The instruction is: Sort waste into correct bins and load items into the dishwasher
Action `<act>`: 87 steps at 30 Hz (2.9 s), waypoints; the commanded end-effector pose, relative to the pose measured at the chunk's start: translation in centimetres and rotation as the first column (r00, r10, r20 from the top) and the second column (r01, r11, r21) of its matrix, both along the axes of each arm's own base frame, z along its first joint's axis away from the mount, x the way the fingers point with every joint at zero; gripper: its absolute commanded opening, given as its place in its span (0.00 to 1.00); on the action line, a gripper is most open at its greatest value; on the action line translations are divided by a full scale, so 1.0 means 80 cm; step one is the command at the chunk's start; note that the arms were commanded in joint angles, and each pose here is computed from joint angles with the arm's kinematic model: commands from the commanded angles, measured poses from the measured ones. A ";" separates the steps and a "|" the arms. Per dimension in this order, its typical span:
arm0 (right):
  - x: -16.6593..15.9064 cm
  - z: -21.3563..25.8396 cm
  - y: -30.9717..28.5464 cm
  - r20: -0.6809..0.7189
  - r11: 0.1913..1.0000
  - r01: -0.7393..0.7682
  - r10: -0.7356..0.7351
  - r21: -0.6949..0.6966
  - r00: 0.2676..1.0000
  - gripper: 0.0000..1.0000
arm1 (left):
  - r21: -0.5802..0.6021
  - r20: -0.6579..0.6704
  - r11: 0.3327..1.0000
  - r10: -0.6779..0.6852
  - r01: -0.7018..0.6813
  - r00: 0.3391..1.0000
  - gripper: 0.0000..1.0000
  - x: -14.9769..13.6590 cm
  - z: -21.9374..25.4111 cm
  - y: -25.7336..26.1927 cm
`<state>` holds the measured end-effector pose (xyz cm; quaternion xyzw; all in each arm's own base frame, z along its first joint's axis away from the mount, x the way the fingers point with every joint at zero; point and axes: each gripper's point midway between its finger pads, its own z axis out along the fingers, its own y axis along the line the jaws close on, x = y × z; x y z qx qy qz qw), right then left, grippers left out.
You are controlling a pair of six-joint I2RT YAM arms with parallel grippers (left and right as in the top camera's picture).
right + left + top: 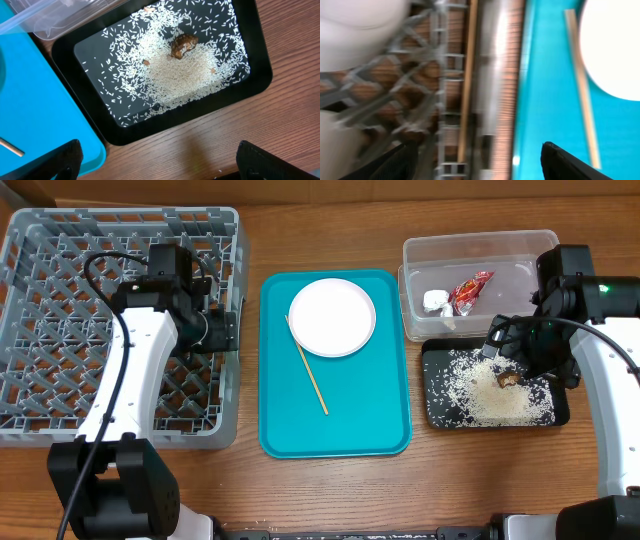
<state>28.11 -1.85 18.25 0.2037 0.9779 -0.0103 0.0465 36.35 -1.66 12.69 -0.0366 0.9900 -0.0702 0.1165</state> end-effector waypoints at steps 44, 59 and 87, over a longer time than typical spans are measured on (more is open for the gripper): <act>0.004 0.014 0.000 0.044 1.000 0.001 -0.001 0.003 0.999 1.00 | 0.212 -0.289 0.971 0.169 -0.109 0.942 0.15 -0.080 -0.165 -0.175; 0.004 0.014 0.000 0.043 1.000 0.001 -0.001 0.003 0.999 1.00 | 0.146 -0.217 0.966 0.243 -0.214 0.945 0.04 -0.062 -0.107 -0.151; 0.004 0.014 0.000 0.043 1.000 0.002 -0.002 0.003 0.999 1.00 | 0.153 0.030 0.985 0.070 -0.074 0.997 0.04 -0.003 -0.001 0.034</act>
